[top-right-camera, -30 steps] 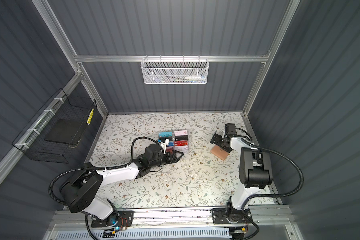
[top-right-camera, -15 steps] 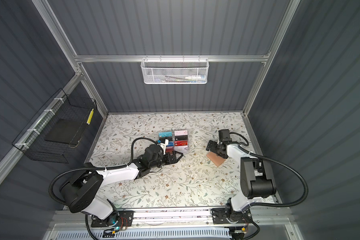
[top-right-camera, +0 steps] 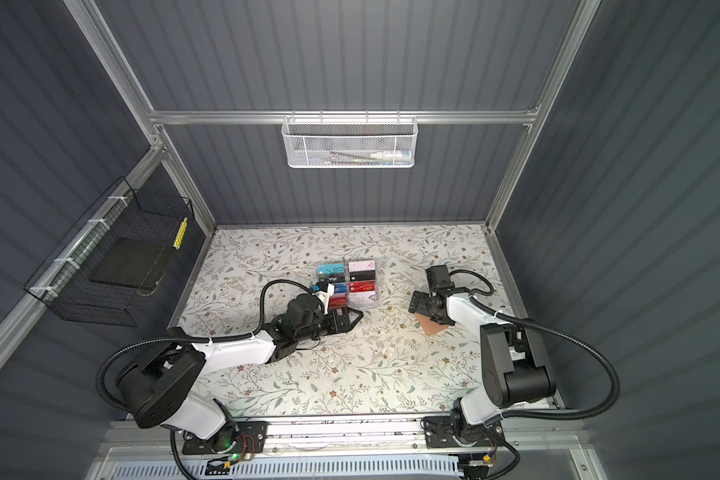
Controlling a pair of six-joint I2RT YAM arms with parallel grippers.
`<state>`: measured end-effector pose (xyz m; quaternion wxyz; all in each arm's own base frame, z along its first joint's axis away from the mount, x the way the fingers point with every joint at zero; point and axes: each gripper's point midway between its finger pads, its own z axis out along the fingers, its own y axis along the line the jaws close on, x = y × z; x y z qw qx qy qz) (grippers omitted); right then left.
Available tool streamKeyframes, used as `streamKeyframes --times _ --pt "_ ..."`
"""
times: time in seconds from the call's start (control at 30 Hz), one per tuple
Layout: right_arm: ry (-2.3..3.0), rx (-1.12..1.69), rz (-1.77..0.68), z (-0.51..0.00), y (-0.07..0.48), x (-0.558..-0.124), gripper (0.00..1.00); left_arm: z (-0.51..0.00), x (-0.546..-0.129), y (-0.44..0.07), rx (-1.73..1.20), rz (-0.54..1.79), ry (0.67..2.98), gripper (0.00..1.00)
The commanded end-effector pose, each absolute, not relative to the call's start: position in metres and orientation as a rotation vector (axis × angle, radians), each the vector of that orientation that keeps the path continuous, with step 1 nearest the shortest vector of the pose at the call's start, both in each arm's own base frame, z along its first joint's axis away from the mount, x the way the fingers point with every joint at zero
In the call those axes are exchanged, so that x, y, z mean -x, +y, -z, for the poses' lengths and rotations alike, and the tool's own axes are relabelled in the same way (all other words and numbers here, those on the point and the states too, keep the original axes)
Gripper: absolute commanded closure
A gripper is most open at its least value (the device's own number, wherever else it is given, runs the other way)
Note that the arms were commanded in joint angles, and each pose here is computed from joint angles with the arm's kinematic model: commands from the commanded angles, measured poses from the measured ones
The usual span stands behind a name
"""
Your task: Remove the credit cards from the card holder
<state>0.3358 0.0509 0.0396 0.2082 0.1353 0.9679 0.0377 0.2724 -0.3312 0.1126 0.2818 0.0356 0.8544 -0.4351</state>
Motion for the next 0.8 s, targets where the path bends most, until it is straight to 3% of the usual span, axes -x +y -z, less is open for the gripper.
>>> streamKeyframes --times 0.0,0.77 --pt "2.731 -0.347 -0.013 -0.04 0.051 -0.327 0.01 -0.123 -0.271 -0.327 -0.087 1.159 2.256 0.0" --pt "2.745 -0.023 -0.386 -0.025 0.187 -0.317 0.01 -0.1 -0.271 -0.268 0.076 1.062 2.294 0.0"
